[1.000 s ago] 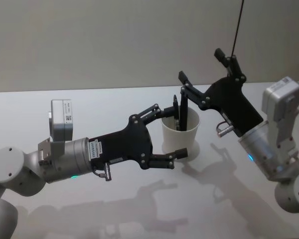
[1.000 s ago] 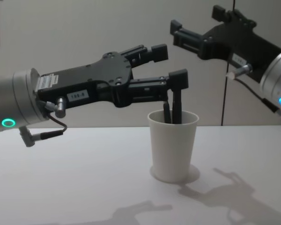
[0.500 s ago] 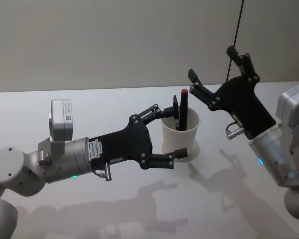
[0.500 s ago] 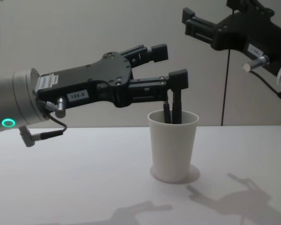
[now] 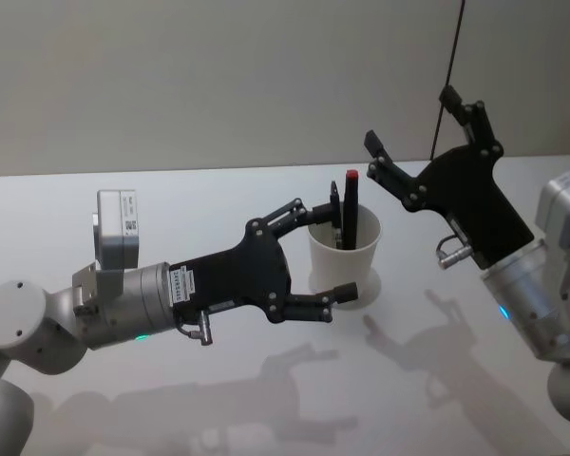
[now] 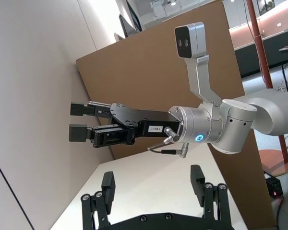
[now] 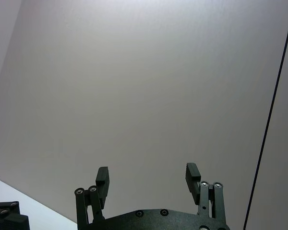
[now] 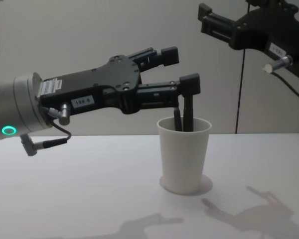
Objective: Place the pen into the pen holder.
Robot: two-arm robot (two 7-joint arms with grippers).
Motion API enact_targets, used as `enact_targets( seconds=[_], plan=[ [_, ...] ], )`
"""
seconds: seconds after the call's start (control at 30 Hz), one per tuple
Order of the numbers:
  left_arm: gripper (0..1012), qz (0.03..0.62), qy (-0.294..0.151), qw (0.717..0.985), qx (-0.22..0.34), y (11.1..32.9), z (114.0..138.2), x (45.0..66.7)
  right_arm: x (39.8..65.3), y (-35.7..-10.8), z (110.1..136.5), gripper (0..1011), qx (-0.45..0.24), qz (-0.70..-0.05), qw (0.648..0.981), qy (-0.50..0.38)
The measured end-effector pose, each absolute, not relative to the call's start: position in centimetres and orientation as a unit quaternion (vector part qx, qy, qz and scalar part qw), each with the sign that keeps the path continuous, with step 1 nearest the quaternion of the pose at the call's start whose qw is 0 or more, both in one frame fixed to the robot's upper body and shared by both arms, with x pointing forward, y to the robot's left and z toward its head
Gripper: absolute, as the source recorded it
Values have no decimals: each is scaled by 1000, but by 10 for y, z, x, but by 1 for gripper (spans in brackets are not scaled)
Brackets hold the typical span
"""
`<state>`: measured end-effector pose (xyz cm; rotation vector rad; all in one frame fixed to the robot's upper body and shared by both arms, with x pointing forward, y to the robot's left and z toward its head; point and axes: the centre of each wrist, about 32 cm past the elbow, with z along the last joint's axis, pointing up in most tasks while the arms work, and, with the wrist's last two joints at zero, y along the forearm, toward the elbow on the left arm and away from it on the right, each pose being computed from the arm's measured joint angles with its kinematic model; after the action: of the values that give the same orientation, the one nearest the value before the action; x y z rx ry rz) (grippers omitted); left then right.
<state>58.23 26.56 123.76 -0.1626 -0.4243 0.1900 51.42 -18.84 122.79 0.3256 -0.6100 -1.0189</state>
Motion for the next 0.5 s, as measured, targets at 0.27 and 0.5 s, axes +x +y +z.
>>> enact_targets(
  seconds=[0.27,0.5],
  plan=[
    [1004,94,-210,970,-80,266,1238,582,513,-189,1228,1002,153,-479,815,-287],
    [1004,94,-210,970,-80,266,1238,582,512,-189,1229,1002,154,-479,815,-287]
  ],
)
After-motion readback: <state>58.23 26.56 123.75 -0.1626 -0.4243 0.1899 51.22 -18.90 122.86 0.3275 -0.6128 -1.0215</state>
